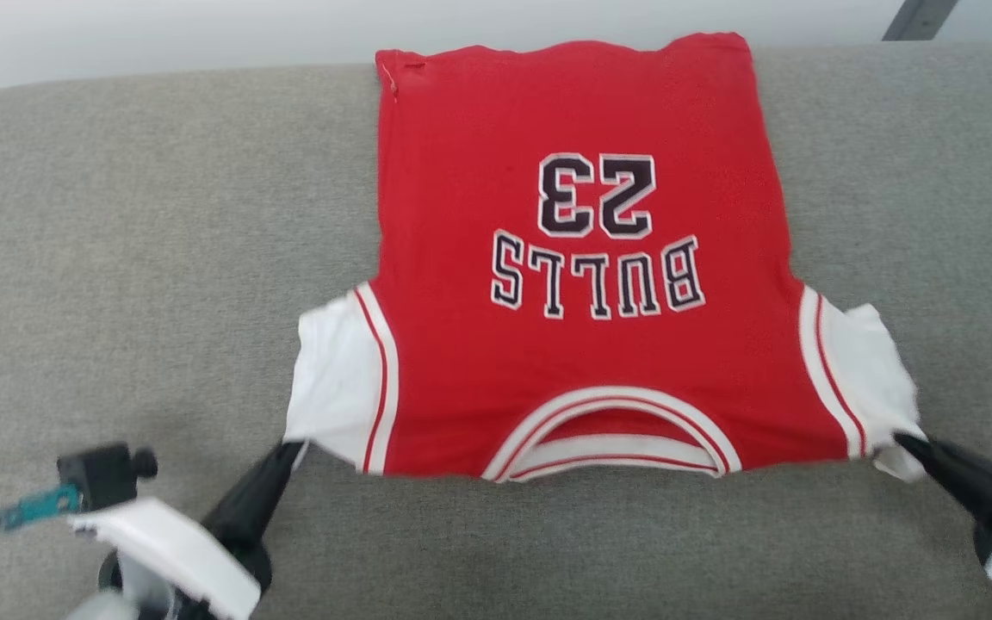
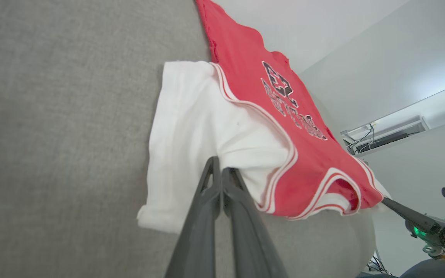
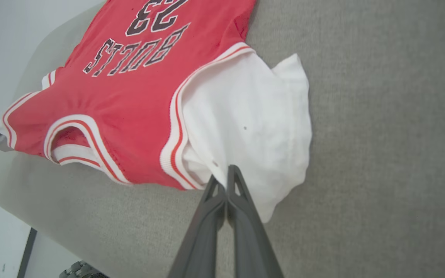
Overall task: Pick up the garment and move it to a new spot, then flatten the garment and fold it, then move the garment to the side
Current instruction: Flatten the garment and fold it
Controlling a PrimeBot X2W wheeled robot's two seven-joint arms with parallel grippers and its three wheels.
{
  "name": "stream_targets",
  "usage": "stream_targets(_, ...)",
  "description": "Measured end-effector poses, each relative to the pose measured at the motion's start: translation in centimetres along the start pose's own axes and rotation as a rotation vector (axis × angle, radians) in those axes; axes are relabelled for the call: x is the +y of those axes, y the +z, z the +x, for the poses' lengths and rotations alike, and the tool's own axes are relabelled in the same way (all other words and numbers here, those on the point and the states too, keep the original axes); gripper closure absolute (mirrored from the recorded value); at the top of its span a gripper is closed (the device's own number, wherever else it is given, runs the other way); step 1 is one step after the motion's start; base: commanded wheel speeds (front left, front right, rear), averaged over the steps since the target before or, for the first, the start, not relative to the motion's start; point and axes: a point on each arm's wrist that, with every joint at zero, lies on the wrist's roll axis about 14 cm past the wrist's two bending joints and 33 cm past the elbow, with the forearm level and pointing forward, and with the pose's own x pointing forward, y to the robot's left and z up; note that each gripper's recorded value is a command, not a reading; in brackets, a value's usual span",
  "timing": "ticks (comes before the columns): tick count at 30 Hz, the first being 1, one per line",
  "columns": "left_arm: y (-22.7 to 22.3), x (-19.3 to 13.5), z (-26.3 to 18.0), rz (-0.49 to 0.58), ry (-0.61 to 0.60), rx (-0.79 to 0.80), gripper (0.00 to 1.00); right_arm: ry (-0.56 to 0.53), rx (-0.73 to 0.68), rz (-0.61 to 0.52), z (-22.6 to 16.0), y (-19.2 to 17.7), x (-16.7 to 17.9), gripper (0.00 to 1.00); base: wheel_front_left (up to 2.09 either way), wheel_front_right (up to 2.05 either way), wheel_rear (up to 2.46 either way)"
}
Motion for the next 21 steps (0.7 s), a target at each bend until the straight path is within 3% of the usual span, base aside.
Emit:
stream_targets(8, -2.4, 0.2, -3.9, -0.02, 0.056, 0.059, 1.0, 0.011, 0.083, 0.11, -2.2, -4.5, 0.9, 1.0, 0.0, 0.0, 0.0)
stream_targets(15, -4.5, -1.2, -3.3, -0.06, 0.026, 0.112, 1.0, -0.031, 0.141, 0.122, -1.9, -6.2, 0.4, 1.0, 0.0, 0.0, 0.0)
stream_targets(21, -7.3, 0.0, -2.4, -0.044, 0.051, 0.205, 1.0, -0.057, 0.222, 0.141, 0.0, -8.4, 0.3, 1.0, 0.0, 0.0, 0.0)
